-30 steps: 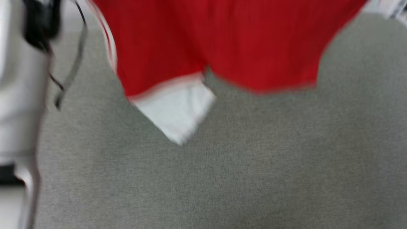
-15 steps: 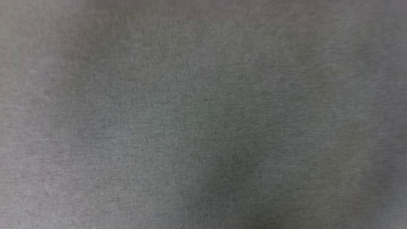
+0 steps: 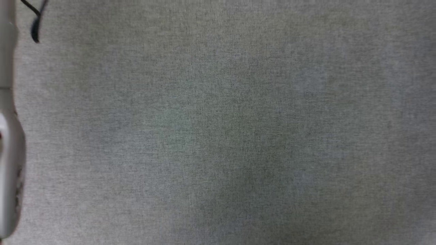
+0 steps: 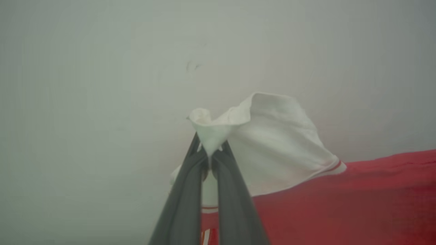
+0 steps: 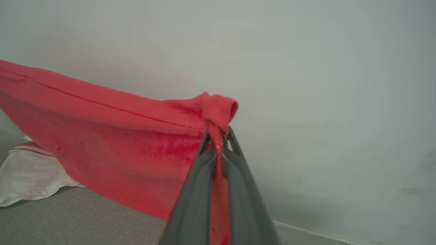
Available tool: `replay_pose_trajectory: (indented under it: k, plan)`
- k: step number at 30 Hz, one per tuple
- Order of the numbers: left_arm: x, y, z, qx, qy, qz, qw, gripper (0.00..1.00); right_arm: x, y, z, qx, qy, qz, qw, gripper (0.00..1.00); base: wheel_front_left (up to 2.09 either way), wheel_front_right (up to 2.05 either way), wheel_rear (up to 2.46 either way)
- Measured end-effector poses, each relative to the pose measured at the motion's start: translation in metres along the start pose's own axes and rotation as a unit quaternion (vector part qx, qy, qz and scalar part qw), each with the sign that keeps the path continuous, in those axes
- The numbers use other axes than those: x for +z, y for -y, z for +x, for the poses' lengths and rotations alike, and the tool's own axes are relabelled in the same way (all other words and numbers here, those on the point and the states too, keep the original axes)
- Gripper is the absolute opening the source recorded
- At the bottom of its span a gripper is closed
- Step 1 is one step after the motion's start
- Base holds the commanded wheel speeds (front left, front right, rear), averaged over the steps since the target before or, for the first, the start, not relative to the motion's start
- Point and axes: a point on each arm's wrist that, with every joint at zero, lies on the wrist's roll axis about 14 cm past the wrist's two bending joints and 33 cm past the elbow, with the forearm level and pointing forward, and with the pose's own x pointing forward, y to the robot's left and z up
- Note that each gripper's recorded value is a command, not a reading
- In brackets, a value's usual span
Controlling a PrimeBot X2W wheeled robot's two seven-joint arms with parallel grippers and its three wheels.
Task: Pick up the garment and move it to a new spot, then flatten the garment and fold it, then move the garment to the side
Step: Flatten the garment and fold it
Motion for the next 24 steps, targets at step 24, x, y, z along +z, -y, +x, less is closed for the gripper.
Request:
replay_pose_trajectory:
  k: [24]
  plan:
    - [-0.032,-0.001,-0.292,0.087,-0.119,-0.08,0.986,0.0,-0.07,-0.039,-0.228,0.04,-0.077,0.075,0.993,0.0,0.0,0.0,0.0]
